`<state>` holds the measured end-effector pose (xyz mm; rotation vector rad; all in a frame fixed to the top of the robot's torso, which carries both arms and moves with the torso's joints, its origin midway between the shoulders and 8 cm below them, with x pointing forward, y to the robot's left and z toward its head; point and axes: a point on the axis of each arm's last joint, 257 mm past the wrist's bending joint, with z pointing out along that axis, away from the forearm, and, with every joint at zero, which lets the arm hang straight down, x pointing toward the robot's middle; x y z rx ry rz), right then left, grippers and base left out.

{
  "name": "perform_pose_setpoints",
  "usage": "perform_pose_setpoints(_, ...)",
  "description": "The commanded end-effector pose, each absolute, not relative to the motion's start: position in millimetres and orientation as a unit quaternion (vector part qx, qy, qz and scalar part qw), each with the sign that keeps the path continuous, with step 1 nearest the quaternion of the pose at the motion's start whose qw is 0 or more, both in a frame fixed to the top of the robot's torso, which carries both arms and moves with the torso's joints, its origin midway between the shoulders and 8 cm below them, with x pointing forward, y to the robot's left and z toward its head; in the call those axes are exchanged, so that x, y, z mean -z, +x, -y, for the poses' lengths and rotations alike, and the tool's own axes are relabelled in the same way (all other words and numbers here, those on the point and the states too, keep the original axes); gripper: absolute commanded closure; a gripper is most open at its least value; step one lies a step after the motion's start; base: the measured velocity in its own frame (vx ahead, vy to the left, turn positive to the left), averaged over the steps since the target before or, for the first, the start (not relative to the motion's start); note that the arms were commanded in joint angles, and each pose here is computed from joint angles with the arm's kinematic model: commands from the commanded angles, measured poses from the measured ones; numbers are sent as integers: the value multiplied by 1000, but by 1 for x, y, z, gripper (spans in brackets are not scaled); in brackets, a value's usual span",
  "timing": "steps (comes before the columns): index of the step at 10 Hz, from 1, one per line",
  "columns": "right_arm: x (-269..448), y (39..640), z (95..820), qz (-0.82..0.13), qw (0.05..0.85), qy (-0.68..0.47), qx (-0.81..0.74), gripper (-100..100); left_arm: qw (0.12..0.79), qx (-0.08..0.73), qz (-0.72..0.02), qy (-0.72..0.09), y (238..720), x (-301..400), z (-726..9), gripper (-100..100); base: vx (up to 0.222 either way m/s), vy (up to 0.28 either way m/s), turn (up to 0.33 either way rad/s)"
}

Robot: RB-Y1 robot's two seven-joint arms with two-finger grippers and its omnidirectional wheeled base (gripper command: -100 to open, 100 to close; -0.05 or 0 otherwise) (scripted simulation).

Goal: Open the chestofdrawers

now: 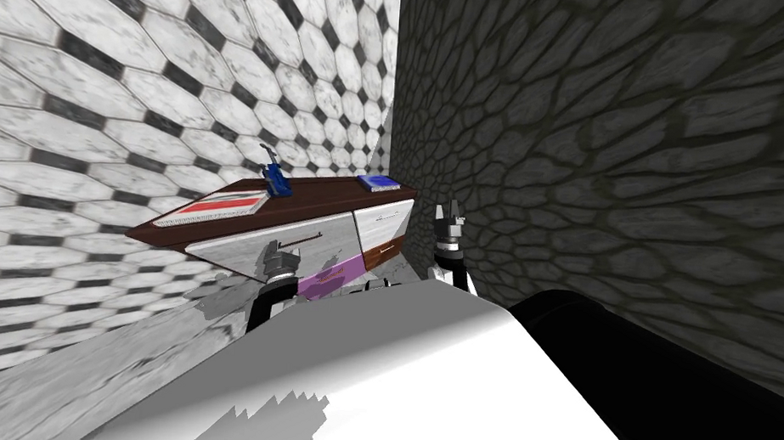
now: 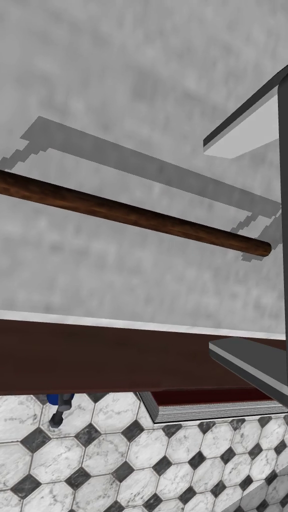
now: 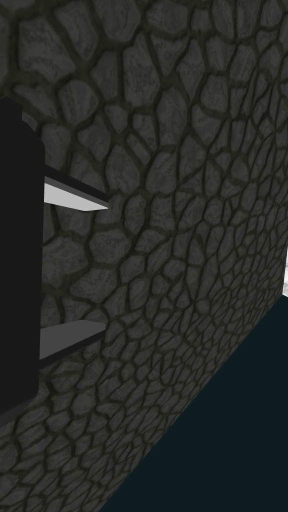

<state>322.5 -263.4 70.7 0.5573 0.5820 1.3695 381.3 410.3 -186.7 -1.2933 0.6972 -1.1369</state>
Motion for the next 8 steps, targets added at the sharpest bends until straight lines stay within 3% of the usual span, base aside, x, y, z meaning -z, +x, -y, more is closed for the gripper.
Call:
perform_pose_setpoints(1, -71, 322, 263, -261, 701, 250, -615, 0, 599, 490, -299, -559, 380, 180, -412, -100, 52, 10, -14)
perform_pose_setpoints(3, -71, 322, 263, -261, 701, 250, -615, 0, 600, 490, -299, -558, 379, 179, -412, -100, 71, 9, -7)
perform_pose_setpoints(4, -71, 322, 263, -261, 701, 250, -615, 0, 599, 490, -300, -558, 381, 186, -410, 100, -49, -8, 20)
perform_pose_setpoints(8, -71, 323, 263, -261, 701, 250, -615, 0, 599, 493, -298, -556, 373, 173, -411, 100, -125, -60, 4)
